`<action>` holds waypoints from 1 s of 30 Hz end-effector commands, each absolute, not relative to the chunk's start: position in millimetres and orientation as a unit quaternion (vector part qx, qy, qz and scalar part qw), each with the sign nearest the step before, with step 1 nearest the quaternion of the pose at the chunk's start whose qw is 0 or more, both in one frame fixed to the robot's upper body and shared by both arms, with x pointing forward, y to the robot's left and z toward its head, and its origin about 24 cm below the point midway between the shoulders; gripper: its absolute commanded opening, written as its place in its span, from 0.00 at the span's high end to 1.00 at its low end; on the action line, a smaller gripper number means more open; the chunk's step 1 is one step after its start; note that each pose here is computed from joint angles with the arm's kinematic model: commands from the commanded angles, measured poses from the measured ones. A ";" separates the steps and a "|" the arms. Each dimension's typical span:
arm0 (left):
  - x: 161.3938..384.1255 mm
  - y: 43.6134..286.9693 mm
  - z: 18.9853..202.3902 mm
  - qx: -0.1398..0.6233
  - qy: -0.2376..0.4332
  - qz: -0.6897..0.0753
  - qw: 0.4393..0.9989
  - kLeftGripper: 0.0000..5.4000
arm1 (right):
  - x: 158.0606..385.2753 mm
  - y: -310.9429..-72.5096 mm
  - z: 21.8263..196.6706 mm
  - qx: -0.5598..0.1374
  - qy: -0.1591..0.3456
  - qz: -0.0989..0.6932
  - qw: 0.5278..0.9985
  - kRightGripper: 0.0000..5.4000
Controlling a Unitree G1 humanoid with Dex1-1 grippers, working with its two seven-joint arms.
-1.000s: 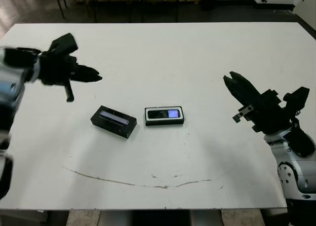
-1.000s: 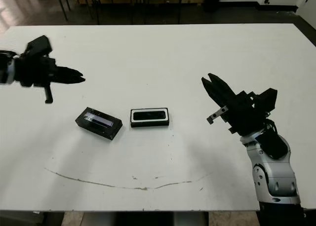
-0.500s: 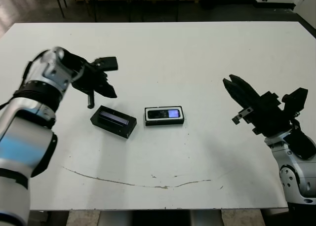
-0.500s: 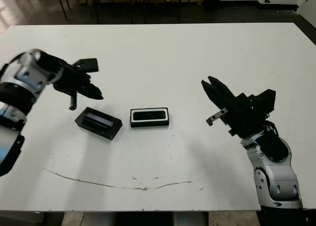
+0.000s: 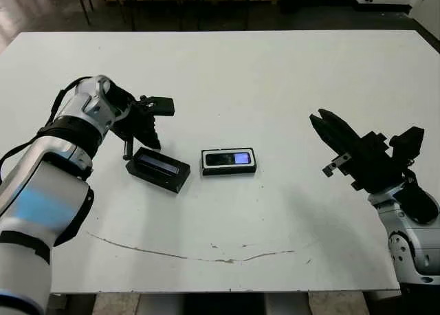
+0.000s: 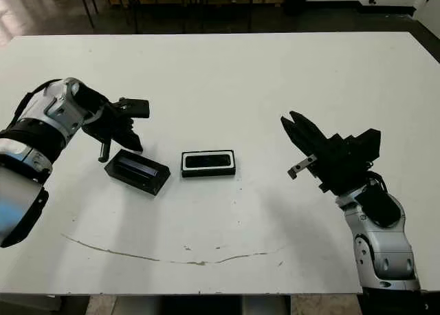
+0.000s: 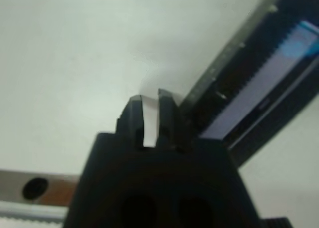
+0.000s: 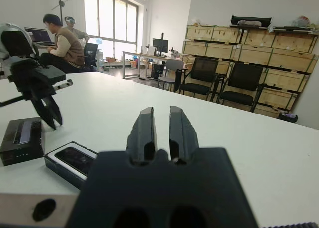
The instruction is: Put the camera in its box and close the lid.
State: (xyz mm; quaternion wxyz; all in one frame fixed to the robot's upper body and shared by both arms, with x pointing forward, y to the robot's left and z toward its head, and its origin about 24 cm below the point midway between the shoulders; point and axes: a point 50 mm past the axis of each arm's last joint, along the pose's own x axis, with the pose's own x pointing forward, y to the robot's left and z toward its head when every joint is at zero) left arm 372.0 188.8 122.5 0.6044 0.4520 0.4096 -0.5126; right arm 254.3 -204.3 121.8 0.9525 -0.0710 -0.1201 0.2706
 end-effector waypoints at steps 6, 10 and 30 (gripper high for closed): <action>350.2 217.7 114.1 0.439 0.450 -0.554 0.546 1.00 | 252.9 -207.8 120.1 -0.070 -0.117 0.268 0.954 1.00; 342.8 221.8 116.4 0.437 0.448 -0.566 0.537 1.00 | 253.1 -207.7 120.0 -0.074 -0.113 0.268 0.954 1.00; 305.4 213.0 116.4 0.393 0.413 -0.643 0.512 1.00 | 254.0 -205.4 119.1 -0.072 -0.113 0.270 0.954 1.00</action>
